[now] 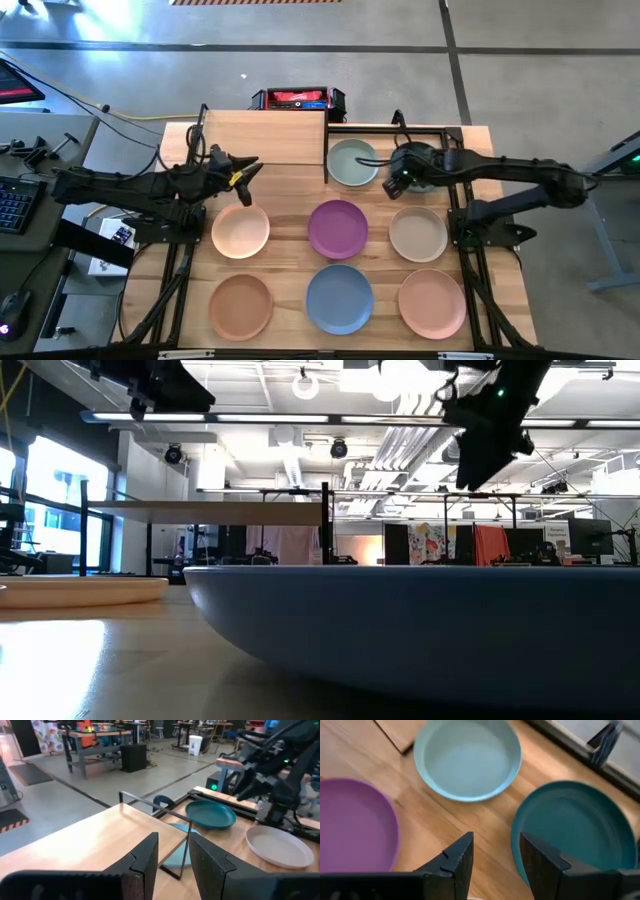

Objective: Place and stack plates onto a shelf
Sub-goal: Put the dark blue plate on the shelf

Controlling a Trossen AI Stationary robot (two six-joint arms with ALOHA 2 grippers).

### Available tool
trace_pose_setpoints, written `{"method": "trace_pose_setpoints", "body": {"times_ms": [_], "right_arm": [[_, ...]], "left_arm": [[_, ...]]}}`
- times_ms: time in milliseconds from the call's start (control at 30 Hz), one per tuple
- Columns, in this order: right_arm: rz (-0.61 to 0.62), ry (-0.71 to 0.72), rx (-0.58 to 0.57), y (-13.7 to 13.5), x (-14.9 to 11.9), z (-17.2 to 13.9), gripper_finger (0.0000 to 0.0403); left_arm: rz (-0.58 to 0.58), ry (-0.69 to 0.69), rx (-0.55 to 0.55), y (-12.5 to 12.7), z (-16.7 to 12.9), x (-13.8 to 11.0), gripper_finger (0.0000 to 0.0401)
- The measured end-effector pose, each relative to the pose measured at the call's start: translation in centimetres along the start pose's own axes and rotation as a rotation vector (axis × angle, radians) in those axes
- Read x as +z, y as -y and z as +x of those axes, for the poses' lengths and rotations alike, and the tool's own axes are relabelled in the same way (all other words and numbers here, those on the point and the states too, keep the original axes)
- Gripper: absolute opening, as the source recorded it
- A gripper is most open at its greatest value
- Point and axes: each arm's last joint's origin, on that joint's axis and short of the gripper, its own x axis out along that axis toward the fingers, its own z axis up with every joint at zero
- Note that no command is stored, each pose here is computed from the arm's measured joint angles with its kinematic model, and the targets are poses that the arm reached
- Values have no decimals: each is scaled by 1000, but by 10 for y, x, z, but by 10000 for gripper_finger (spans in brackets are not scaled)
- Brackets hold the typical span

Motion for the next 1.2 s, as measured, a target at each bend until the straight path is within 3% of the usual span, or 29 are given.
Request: {"method": "trace_pose_setpoints", "body": {"times_ms": [333,600,1200], "right_arm": [[-39,-142,-109,-7,4,45,199],[-67,-270,-177,-6,4,81,201],[-174,-445,-257,-11,-13,129,201]], "left_arm": [[2,-55,-98,6,7,-6,99],[-28,-78,-114,8,9,-8,99],[-45,-80,-112,8,9,-8,99]]}}
